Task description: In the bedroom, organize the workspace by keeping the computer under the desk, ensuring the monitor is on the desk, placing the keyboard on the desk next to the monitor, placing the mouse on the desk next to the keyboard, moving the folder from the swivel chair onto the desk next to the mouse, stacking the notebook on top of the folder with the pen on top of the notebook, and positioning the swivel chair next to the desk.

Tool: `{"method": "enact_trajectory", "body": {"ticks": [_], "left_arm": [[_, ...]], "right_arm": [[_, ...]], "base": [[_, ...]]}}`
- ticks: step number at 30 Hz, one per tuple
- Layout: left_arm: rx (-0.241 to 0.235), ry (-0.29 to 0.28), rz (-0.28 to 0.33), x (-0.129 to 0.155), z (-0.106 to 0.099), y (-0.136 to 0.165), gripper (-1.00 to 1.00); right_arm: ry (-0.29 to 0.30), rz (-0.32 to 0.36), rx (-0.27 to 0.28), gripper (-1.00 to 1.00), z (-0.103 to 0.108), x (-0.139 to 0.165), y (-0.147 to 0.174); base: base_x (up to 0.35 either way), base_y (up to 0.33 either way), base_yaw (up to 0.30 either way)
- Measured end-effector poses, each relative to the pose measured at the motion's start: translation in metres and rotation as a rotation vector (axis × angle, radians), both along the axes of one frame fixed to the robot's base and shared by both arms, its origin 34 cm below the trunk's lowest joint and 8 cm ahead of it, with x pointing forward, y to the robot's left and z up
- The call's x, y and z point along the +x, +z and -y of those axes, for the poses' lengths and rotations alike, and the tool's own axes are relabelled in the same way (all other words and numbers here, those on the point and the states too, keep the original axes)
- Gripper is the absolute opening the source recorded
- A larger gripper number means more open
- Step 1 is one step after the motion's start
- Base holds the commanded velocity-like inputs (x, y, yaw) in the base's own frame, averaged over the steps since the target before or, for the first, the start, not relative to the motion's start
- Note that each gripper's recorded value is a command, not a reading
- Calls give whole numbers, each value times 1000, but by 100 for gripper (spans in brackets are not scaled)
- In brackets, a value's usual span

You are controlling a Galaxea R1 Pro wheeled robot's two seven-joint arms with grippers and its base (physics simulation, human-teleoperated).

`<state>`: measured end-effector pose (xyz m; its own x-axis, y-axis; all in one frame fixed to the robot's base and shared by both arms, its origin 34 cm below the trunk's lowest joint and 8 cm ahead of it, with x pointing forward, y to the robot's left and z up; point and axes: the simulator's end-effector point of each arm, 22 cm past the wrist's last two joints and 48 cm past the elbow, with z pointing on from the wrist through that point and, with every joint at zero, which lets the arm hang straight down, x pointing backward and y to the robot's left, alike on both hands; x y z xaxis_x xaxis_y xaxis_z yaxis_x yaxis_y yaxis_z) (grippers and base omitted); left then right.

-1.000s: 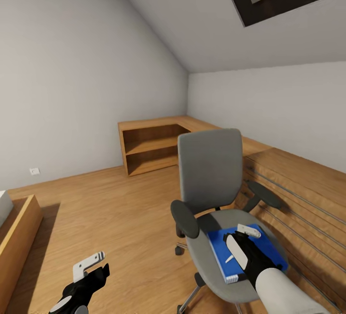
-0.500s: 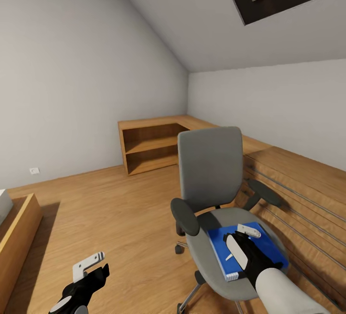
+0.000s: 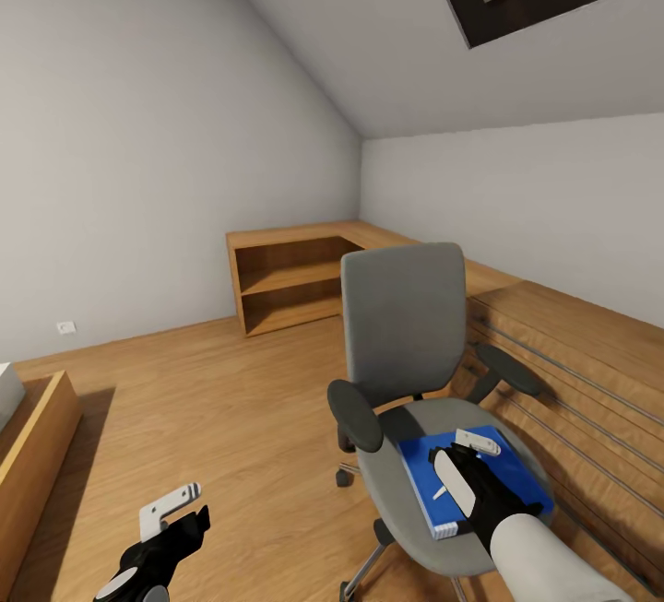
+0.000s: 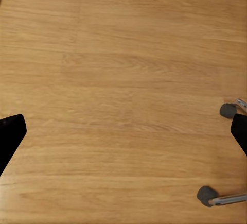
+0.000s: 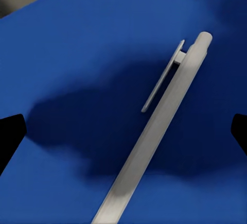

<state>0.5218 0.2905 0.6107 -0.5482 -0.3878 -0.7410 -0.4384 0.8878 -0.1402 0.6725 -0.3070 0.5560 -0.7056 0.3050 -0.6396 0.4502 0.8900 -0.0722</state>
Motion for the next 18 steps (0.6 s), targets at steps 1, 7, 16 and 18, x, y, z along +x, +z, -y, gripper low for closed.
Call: {"method": "enact_trajectory", "body": {"ticks": [1, 7, 16, 18], "left_arm": [[0, 0, 0, 0, 0, 0, 100], [0, 0, 0, 0, 0, 0, 100], [0, 1, 0, 0, 0, 0, 100], [0, 1, 0, 0, 0, 0, 100]], "right_arm": [[0, 0, 0, 100, 0, 0, 0], [-1, -1, 4, 100, 0, 0, 0], [-4, -1, 8, 100, 1, -1, -1], [-4, -1, 9, 100, 1, 0, -1]], "base": [[0, 0, 0], [0, 0, 0], [0, 0, 0], [0, 0, 0]]}}
